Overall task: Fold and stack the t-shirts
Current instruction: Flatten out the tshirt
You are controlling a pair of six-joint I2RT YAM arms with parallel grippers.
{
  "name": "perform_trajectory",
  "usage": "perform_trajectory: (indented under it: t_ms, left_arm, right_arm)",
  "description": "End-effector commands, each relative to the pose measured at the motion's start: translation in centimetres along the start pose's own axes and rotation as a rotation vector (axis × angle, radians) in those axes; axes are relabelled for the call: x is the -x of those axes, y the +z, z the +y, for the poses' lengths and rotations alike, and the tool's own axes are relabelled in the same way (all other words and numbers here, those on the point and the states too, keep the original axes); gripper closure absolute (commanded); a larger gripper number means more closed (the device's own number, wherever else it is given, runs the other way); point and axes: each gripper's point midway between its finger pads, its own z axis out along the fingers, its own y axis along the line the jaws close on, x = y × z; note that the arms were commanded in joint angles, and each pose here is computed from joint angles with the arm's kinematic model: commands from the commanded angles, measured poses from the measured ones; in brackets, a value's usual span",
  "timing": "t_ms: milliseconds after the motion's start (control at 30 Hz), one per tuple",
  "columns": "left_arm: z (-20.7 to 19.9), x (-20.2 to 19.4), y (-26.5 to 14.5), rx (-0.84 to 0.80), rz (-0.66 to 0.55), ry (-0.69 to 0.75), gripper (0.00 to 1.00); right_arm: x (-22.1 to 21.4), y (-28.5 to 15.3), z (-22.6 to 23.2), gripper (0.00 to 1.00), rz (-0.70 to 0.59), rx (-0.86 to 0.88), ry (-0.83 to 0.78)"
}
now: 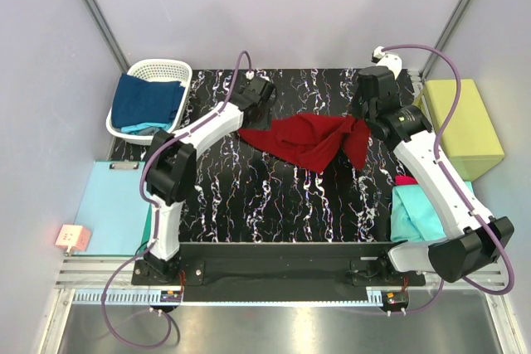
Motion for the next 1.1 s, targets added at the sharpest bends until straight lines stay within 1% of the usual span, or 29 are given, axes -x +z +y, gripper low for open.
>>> perform_trajectory:
  t_ms: [0,67,100,167,200,300,467,600,700,733,800,867,900,967,1000,1033,1067]
  left_arm:
    - [-0.3,4.1,0.0,-0.031,-0.096,-0.047,0.49]
    - [0.5,4.7,0.5,-0.01,-0.103,-0.06,0.48]
    - [1.8,5.1,0.8,0.019,-0.103,-0.078,0.47]
    - [3.0,5.5,1.5,0.04,-0.099,-0.117,0.47]
    - [4.5,5.6,1.8,0.066,-0.091,-0.142,0.47]
    - [6.5,5.6,2.8,0.097,-0.076,-0.168,0.46]
    - [7.6,4.6,4.9,0.131,-0.023,-0.146,0.46]
    - [7.3,3.4,6.1,0.119,0.02,-0.136,0.47]
    - [7.3,2.8,6.5,0.116,0.038,-0.134,0.5]
    - [7.3,2.8,6.5,0.117,0.037,-0.134,0.52]
    - [7.4,3.0,6.0,0.122,0.029,-0.136,0.77]
    - [7.8,3.2,5.4,0.138,0.014,-0.147,0.98]
    - [7.9,3.2,5.0,0.144,0.011,-0.158,1.0]
    - [8.1,4.6,2.7,0.144,-0.048,-0.176,1.0]
    - [8.4,4.2,2.1,0.154,-0.05,-0.185,1.0]
    - [8.4,5.9,-0.8,0.14,-0.115,-0.204,1.0]
    - [8.6,6.7,-2.1,0.146,-0.158,-0.212,1.0]
  right_arm:
    - [1.1,-0.5,0.2,1.0,-0.038,0.01,0.01]
    - [0.9,-0.3,0.2,1.0,-0.033,0.011,0.005]
    - [0.8,-0.2,0.2,1.0,-0.028,0.008,0.002]
    - [0.5,0.0,0.3,1.0,-0.023,0.011,-0.007]
    - [0.4,0.0,0.2,1.0,-0.02,0.01,-0.007]
    - [0.3,0.2,0.3,1.0,-0.017,0.012,-0.013]
    - [0.2,0.6,0.6,1.0,-0.012,0.019,-0.016]
    - [0.1,0.7,0.7,1.0,-0.007,0.022,-0.018]
    - [-0.1,1.0,0.7,1.0,-0.002,0.02,-0.021]
    - [-0.2,1.0,0.8,1.0,0.0,0.02,-0.021]
    - [-0.2,1.0,0.8,1.0,0.001,0.018,-0.023]
    - [-0.1,1.0,0.8,1.0,-0.001,0.021,-0.019]
    - [-0.1,1.0,0.8,1.0,-0.001,0.021,-0.019]
    - [0.1,1.0,0.9,1.0,-0.007,0.022,-0.014]
    - [0.2,1.0,0.9,1.0,-0.009,0.02,-0.009]
    - [0.3,1.1,1.0,1.0,-0.012,0.021,-0.007]
    - [1.0,0.9,1.2,1.0,-0.025,0.025,-0.001]
